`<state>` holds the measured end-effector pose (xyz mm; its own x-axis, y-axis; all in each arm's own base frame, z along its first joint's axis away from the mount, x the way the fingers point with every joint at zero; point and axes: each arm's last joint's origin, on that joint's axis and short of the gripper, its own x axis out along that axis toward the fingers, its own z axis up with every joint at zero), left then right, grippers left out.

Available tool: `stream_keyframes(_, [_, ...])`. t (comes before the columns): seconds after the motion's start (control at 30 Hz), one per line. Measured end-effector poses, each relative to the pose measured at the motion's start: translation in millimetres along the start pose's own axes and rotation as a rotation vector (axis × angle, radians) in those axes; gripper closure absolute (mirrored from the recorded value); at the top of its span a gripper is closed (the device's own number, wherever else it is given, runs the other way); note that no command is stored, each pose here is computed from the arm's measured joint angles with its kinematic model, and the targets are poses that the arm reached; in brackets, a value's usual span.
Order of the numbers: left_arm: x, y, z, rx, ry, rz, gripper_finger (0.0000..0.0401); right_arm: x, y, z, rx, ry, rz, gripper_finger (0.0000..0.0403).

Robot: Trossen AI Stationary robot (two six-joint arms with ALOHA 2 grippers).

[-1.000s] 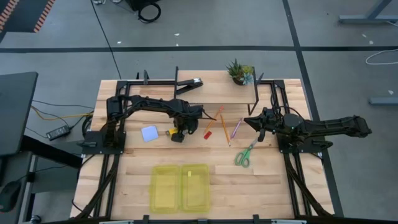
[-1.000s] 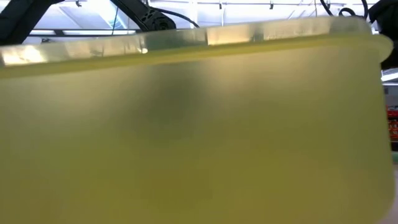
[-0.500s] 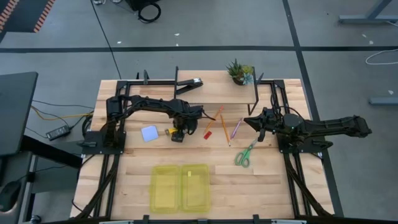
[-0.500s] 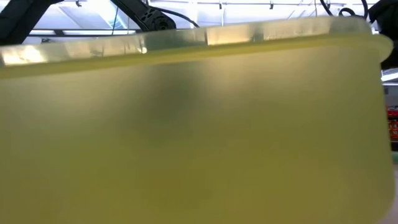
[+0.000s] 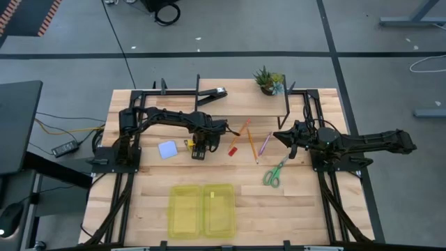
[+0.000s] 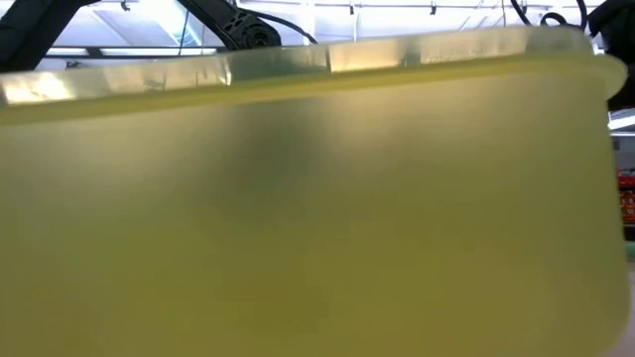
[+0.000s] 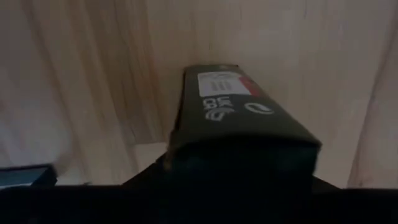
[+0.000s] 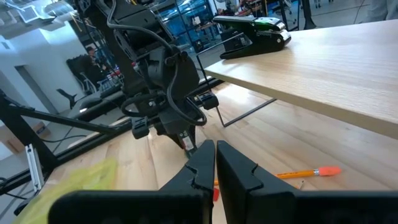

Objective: Pack school essentials
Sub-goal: Put the yellow crayon box into the yellow supply box

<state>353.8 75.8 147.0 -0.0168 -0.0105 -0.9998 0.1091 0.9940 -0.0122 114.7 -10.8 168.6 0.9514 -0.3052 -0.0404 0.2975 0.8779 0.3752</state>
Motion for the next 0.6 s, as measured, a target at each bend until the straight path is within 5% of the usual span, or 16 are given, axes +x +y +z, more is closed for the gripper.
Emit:
stream_keyframes(0.33, [-38, -6, 6, 0.036, -0.061, 0.026, 0.0322, 0, 0, 0, 0.0, 0.0, 0.0, 0.038])
stream_keyframes(0.6, [-65, -44, 23, 0.25, -0.117, 0.037, 0.0305, 0, 0, -1, -0.007, 0.009, -0.003, 0.038])
